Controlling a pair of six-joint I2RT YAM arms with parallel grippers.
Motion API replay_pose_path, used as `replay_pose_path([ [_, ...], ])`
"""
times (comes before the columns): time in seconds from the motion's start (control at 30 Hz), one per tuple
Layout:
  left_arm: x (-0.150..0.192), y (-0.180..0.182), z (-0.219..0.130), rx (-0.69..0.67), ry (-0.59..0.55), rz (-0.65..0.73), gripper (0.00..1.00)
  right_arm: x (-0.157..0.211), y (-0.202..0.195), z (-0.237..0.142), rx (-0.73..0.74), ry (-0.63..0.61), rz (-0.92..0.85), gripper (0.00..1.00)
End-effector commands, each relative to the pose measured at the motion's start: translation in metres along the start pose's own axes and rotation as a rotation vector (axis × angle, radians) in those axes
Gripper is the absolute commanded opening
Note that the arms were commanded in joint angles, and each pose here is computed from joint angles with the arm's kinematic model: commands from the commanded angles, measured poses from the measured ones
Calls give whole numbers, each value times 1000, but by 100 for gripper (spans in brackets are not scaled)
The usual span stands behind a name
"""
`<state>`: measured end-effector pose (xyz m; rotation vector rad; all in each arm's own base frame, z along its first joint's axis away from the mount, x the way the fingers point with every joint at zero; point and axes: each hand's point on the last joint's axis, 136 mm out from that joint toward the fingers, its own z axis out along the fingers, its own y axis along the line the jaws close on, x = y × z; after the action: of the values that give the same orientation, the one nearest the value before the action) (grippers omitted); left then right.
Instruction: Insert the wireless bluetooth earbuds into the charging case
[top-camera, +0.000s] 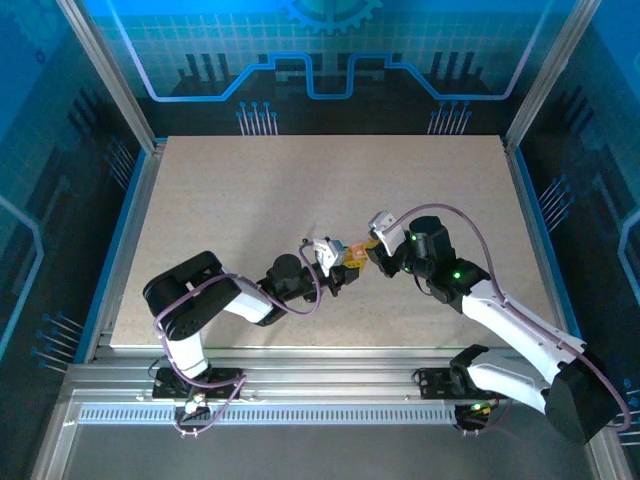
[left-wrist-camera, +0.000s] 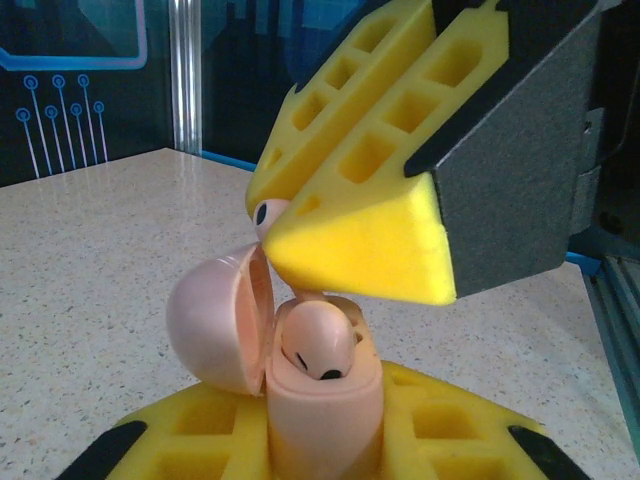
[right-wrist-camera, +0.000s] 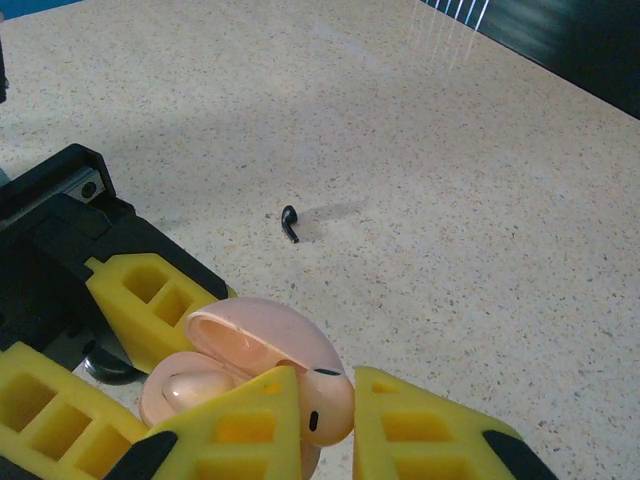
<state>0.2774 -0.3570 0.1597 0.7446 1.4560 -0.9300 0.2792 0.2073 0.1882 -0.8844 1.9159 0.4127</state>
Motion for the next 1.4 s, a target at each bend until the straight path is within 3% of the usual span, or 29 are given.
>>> replay_pose_path([
  [0.0, -37, -3, 1, 16, -103, -5, 23, -8, 8, -1, -27, -15, -35, 15],
  [0.6, -44, 3, 1, 4, -120, -40, 23, -4, 34, -6, -172, 14, -49, 15],
  [1.37, -46, 3, 1, 6, -125, -36, 23, -7, 39, -6, -208, 25, -21, 20],
])
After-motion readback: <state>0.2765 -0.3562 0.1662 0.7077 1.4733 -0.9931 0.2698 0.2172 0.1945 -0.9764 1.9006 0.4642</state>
